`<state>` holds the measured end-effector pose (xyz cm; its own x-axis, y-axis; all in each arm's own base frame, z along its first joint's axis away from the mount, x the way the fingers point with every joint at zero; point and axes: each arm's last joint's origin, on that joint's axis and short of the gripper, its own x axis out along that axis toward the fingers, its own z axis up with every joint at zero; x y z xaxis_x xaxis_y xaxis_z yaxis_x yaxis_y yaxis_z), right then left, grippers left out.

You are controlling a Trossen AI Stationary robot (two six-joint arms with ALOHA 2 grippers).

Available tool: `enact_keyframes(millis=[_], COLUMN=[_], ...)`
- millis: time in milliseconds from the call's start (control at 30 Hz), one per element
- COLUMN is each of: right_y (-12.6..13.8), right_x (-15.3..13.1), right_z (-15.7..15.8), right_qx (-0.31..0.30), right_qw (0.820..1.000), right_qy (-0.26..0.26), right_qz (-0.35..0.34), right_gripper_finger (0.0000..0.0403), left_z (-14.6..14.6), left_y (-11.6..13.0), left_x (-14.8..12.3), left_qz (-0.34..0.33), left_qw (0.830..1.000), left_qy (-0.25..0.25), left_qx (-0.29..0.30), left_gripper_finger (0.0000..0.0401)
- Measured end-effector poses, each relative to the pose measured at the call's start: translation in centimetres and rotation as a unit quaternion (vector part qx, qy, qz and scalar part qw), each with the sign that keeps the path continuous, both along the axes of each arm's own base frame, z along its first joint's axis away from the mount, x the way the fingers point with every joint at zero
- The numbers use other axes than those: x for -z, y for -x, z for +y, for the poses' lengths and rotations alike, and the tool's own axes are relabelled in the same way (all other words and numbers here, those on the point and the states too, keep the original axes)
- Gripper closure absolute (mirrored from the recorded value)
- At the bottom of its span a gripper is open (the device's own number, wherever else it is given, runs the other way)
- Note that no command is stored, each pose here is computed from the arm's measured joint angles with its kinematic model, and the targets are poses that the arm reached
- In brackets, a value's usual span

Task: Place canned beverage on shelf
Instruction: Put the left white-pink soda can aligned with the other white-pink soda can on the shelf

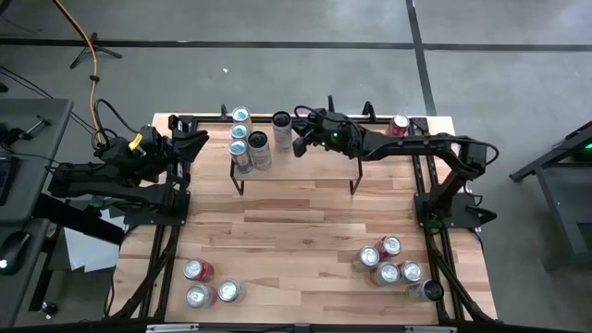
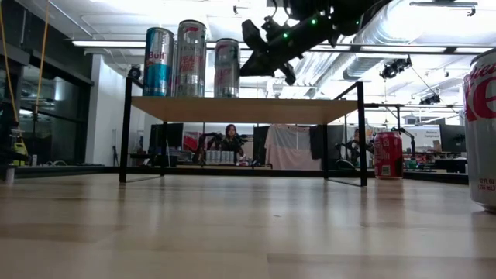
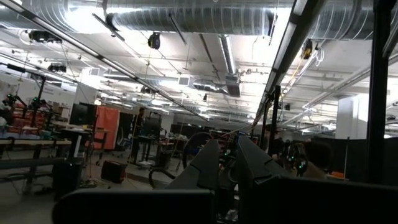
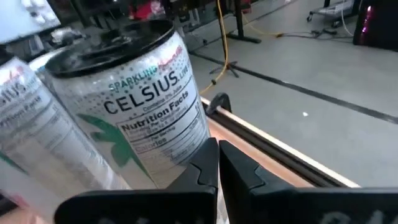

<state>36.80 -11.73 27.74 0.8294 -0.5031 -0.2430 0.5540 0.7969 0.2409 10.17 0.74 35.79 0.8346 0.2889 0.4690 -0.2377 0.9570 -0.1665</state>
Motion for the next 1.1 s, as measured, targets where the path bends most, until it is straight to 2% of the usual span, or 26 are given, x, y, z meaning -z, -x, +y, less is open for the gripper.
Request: enact_keyframes(millis=[333,433,633,733,967,1100], right_y=[-0.5,-1.1,-3.4,-4.0,-3.3,-2.3], right_x=[0.1,0.3,-0.6,-1.3,-2.9,-2.6], right_z=[-0.2,-0.1,-0.4,-0.7,-2.1,-1.8], right_qx=[0.001,-0.003,-0.008,-0.005,0.011,0.001], right_qw=[0.998,0.996,0.995,0.995,0.998,0.999], right_qy=[-0.038,-0.057,-0.062,-0.06,-0.032,-0.039], right_qz=[-0.052,-0.067,-0.082,-0.077,-0.046,0.027], right_gripper_finger=[0.0403,0.0403,0.0403,0.0403,0.0403,0.0403], left_z=[0.0,0.1,0.1,0.1,0.1,0.1], left_y=[0.0,0.0,0.0,0.0,0.0,0.0], left_x=[0.0,0.0,0.0,0.0,0.0,0.0], left_qz=[0.004,0.005,0.006,0.004,0.005,0.006], left_qw=[1.0,1.0,1.0,1.0,1.0,1.0], left_qy=[-0.008,-0.007,-0.008,-0.005,-0.005,-0.006], left_qx=[-0.012,-0.017,-0.019,-0.017,-0.017,-0.018], left_gripper_finger=[0.0401,0.0401,0.0401,0.0401,0.0401,0.0401])
